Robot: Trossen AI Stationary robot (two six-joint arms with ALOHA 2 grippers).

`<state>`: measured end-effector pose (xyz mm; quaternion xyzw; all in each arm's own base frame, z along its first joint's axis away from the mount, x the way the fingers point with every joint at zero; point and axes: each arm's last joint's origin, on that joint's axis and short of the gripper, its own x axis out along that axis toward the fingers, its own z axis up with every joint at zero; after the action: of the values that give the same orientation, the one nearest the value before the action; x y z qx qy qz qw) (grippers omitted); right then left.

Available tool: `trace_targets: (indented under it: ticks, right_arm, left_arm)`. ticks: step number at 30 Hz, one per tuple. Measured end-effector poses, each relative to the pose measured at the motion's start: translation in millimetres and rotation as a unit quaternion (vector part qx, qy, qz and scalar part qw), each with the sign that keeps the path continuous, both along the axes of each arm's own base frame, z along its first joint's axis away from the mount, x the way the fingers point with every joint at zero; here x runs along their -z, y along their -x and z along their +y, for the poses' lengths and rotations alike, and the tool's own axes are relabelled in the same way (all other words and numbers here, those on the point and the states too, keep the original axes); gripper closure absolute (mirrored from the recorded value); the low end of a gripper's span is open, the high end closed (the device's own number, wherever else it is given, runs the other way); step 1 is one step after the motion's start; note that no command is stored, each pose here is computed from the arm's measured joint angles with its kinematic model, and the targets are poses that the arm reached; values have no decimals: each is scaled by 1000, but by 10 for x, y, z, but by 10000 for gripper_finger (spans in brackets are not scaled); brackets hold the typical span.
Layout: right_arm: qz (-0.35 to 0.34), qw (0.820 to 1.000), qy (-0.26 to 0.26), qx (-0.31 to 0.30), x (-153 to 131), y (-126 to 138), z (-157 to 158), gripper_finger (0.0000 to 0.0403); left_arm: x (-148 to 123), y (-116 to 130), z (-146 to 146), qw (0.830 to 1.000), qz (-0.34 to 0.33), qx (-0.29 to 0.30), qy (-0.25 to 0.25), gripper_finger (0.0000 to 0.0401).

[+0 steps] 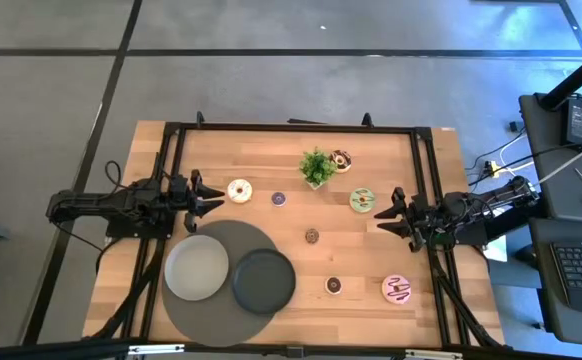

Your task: Pick & Place donuts

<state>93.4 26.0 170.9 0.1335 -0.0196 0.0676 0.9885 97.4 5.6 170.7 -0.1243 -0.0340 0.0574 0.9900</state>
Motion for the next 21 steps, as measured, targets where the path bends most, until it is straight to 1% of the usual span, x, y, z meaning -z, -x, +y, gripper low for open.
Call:
trace_targets:
  ticks: [9, 15, 21]
  right_arm:
    - [0, 1000, -2, 5, -1, 0, -3, 271]
    - [-5, 1000, 22, 22, -6, -1, -12, 271]
    - [-5, 999, 23, 22, -6, -1, -12, 271]
  left_arm:
    - [-1, 0, 0, 1000, 0, 0, 0, 285]
    - [-1, 0, 0, 1000, 0, 0, 0, 285]
    - [0, 0, 0, 1000, 0, 0, 0, 285]
